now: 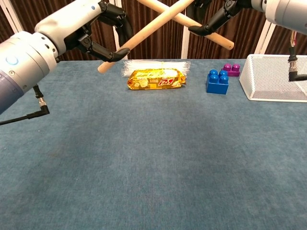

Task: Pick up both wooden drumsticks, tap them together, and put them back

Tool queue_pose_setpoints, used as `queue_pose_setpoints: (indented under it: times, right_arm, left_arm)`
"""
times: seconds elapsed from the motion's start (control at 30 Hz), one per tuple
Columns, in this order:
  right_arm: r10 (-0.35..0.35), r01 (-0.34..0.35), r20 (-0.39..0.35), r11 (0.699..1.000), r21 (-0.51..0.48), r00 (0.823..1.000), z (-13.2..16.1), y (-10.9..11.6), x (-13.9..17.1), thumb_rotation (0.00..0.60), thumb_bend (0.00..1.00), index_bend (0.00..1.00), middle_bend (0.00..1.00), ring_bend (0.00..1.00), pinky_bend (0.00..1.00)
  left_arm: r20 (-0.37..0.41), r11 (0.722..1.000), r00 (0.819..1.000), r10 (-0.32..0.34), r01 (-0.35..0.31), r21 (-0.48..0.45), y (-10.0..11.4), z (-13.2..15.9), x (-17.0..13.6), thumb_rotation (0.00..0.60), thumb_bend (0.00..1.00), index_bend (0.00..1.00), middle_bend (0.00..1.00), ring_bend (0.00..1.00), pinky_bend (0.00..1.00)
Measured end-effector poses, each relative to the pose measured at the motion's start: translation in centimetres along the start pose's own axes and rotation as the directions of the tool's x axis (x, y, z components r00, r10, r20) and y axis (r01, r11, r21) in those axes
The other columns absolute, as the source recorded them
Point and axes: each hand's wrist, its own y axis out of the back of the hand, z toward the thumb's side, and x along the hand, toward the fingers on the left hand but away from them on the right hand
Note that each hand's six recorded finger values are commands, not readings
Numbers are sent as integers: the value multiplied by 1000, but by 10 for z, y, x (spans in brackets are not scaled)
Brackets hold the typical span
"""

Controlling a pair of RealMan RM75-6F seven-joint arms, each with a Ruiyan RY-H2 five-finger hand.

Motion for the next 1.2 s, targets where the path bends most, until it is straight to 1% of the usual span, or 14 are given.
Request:
queue_pose_setpoints:
  times: [0.3, 0.5, 0.73, 0.9, 1.0, 1.07, 1.2]
  right_arm:
    - [-14, 14, -13, 1000, 12, 1000, 3, 3, 4, 600, 494, 691, 618, 383, 0]
    - [-16, 16, -8, 1000, 11, 1000, 0, 3, 7, 600, 494, 692, 618, 383, 0]
    - [-14, 14, -4, 1000, 10, 1000, -3, 3, 7, 600, 494, 692, 618, 383, 0]
    - [-22, 22, 1, 1000, 8, 1000, -6, 7, 8, 600, 494, 692, 618, 383, 0]
    - [-30, 30, 17, 999, 15, 999, -15, 11, 10, 600, 494, 692, 618, 383, 0]
    - [-34, 33, 33, 999, 25, 999, -25, 13, 13, 600, 494, 692, 618, 383, 0]
    - [-30, 26, 56, 998, 65, 998, -48, 12, 22, 600, 495, 692, 618, 383, 0]
  left_arm:
    - [-46, 999, 999, 25, -27, -44, 0, -1, 0, 600, 593, 588, 576, 127, 0]
    - [-63, 999, 998, 27, -29, -25, 1, -1, -1, 600, 594, 587, 576, 127, 0]
    - [-52, 1000, 999, 13, -14, -27, -3, 2, -2, 600, 593, 588, 576, 127, 0]
    - [-42, 1000, 999, 2, -3, -23, -4, 0, -5, 600, 593, 585, 576, 127, 0]
    - [-38, 1000, 999, -11, 11, 4, -2, -9, -10, 600, 593, 585, 576, 127, 0]
    - [-39, 999, 999, -24, 26, 34, 2, -21, -17, 600, 593, 585, 576, 127, 0]
    - [-63, 989, 997, -50, 58, 133, 16, -60, -34, 600, 593, 586, 576, 127, 0]
